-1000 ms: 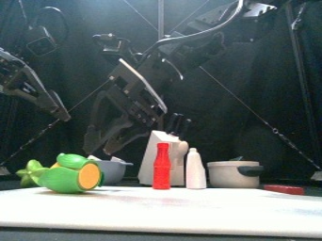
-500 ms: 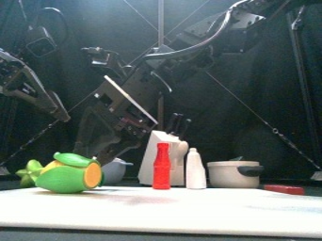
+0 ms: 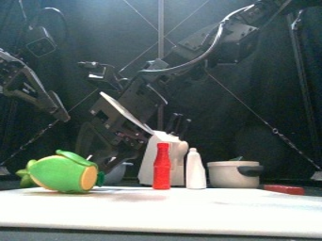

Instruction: Grab carrot

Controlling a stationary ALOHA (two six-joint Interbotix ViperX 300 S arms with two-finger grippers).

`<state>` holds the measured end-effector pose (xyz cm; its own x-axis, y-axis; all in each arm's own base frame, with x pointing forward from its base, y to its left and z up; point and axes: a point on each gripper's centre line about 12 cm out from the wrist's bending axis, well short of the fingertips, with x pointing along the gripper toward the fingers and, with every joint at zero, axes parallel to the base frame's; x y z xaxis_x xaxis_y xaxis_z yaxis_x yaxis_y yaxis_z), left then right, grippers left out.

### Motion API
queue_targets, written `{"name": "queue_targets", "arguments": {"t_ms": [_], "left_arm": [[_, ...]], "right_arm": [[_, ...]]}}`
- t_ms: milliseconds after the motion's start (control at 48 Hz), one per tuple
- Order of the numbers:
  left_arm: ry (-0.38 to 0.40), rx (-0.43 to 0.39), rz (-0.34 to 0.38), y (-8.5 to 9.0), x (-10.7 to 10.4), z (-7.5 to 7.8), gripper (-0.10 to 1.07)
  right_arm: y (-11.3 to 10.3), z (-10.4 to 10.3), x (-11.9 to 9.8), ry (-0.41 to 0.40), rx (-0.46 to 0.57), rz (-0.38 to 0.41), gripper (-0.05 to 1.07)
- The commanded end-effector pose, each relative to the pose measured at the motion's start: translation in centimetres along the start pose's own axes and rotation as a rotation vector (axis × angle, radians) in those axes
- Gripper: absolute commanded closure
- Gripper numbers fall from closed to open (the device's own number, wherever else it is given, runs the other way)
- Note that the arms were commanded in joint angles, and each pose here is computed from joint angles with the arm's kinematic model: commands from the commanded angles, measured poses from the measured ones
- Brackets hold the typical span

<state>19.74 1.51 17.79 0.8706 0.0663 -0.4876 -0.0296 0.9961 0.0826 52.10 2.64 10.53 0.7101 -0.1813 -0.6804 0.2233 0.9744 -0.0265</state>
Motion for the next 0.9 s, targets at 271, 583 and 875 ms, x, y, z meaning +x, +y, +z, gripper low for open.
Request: {"name": "queue_targets", "arguments": {"t_ms": [271, 583, 875], "left_arm": [[-0.02, 0.001, 0.003, 0.1, 0.0, 0.6, 0.0], [-0.018, 0.001, 0.002, 0.1, 0.0, 0.5, 0.0], [-0.017, 0.001, 0.002, 0.1, 0.0, 0.5, 0.0]], "right_arm": [[0.0, 2.0, -0.8, -0.048, 0.015, 0.014, 0.26], [-0.2, 2.8, -1.5, -0.064, 0.032, 0.01, 0.37], [-0.4, 4.0, -2.8, -0.093, 0.038, 0.006, 0.37]]}}
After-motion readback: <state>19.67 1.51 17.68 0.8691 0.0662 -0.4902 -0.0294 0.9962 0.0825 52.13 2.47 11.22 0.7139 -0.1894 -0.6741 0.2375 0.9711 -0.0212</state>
